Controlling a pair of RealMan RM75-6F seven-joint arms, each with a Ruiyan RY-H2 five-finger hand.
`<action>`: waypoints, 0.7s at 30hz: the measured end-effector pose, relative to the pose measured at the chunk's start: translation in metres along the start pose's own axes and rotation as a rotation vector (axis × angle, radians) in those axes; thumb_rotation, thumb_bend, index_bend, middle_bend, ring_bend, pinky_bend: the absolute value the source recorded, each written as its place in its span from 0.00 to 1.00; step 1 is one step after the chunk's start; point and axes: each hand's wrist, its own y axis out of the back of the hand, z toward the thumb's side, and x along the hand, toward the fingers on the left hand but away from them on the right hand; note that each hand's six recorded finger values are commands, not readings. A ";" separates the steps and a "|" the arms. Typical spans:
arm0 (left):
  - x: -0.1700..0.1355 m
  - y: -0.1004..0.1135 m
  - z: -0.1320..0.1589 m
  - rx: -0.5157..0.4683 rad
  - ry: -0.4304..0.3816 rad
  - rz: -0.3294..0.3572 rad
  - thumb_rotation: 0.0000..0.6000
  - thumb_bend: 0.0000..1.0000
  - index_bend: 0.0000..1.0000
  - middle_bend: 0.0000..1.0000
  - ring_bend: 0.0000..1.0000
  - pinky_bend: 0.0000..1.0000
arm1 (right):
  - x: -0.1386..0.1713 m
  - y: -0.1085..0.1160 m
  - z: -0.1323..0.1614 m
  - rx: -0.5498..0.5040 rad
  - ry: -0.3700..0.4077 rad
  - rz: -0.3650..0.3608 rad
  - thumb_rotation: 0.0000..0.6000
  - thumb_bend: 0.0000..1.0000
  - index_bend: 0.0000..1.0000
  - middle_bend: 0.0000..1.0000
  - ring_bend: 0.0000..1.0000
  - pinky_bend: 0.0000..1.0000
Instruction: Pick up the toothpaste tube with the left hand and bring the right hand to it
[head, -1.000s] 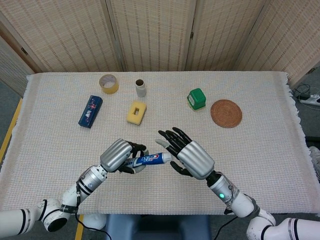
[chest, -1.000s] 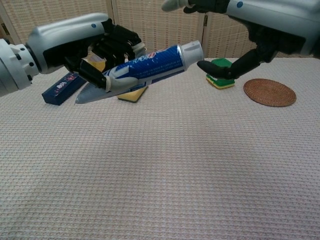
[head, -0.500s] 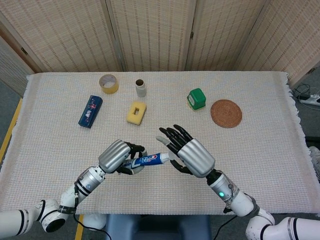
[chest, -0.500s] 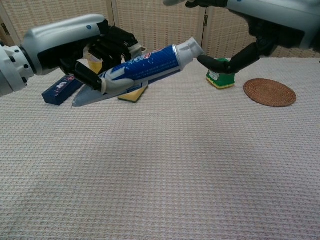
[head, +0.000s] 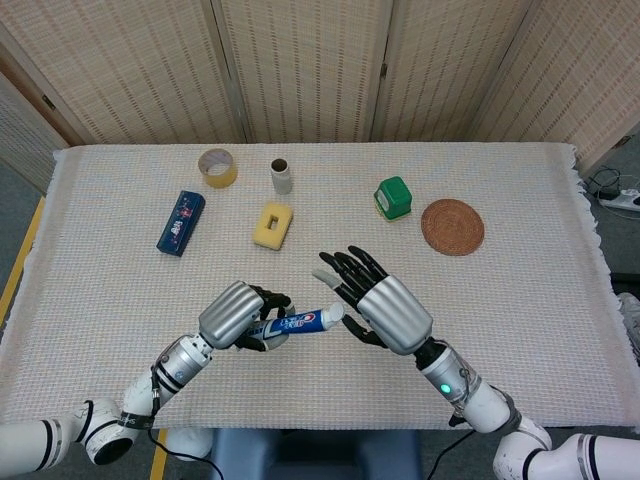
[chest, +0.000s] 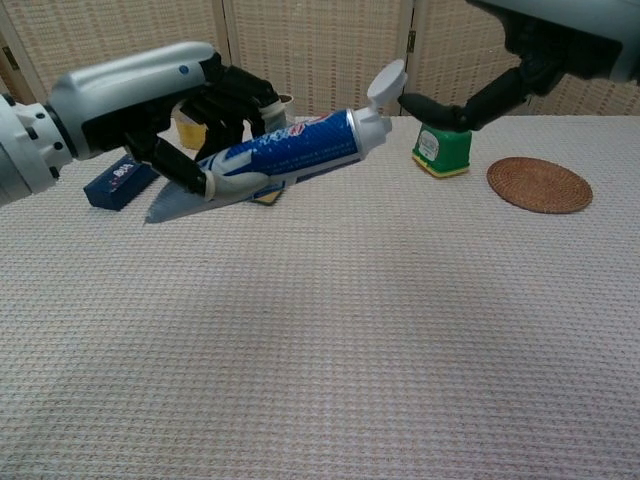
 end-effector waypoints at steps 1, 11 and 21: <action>0.000 -0.001 0.000 0.005 -0.001 -0.001 1.00 0.67 0.81 0.76 0.74 0.70 | -0.001 0.000 0.001 -0.001 0.003 -0.001 1.00 0.51 0.00 0.03 0.06 0.00; 0.002 -0.006 0.006 0.056 -0.015 -0.001 1.00 0.67 0.81 0.76 0.74 0.70 | -0.010 -0.004 0.010 0.006 0.025 0.015 1.00 0.51 0.00 0.04 0.06 0.00; -0.001 -0.006 -0.002 0.077 0.007 0.006 1.00 0.67 0.80 0.76 0.73 0.68 | -0.008 -0.004 0.009 0.012 0.016 0.016 1.00 0.51 0.00 0.04 0.06 0.00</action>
